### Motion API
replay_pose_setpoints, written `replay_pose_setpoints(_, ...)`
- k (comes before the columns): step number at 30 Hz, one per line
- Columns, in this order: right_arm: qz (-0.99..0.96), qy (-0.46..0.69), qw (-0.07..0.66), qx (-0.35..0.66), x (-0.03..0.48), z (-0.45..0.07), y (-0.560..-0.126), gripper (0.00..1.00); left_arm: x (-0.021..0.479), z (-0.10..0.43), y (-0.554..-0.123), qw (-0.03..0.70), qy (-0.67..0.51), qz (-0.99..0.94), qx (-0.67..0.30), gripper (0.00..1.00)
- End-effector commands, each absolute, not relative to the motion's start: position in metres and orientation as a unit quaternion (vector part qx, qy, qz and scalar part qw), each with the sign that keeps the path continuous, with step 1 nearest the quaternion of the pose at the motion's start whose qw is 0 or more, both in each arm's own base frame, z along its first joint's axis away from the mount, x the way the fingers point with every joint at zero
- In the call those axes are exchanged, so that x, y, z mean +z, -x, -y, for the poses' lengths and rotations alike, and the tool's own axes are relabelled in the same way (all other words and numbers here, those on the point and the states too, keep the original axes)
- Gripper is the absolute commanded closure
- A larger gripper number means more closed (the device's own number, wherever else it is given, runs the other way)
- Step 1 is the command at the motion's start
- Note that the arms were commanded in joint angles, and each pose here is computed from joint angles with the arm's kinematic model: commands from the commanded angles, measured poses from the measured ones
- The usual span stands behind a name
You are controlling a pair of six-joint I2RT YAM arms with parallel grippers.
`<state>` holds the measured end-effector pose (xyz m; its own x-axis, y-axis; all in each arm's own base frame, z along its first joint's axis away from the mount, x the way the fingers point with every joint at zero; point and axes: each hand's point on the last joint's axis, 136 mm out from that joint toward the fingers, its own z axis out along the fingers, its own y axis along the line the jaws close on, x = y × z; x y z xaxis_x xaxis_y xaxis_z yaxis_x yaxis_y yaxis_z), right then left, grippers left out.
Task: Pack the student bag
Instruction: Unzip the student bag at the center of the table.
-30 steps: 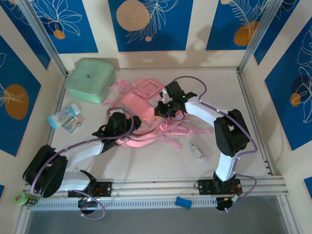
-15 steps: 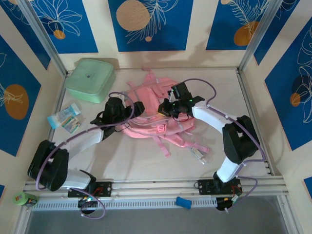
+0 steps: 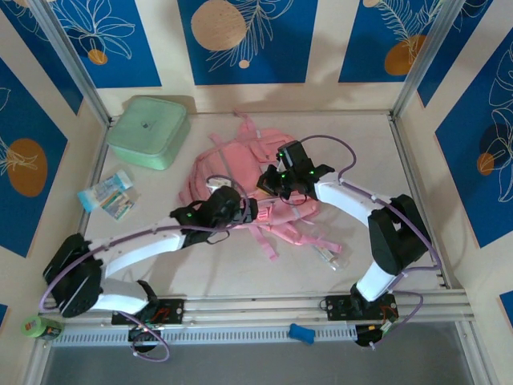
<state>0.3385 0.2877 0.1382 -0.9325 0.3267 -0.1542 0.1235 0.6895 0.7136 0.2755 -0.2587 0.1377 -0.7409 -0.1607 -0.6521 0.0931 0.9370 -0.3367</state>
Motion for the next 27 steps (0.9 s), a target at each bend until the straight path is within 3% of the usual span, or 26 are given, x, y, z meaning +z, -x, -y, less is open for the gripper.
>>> replay_pose_setpoints(1, -0.887, -0.097, 0.152, 0.425, 0.176, -0.304, -0.331, 1.0, 0.142, 0.252, -0.285, 0.384, 0.07, -0.913, -0.12, 0.01)
replay_pose_setpoints(12, -0.878, -0.103, 0.146, 0.443, 0.181, -0.309, -0.332, 1.0, 0.136, 0.253, -0.314, 0.404, 0.155, -0.898, -0.081, 0.01)
replay_pose_setpoints(20, -0.873, -0.104, 0.143, 0.454, 0.186, -0.312, -0.337, 1.0, 0.133, 0.211, -0.308, 0.409, 0.191, -0.892, 0.003, 0.0)
replay_pose_setpoints(27, -0.87, -0.102, 0.144, 0.46, 0.188, -0.314, -0.343, 1.0, 0.142, 0.193, -0.291, 0.398, 0.157, -0.904, -0.01, 0.24)
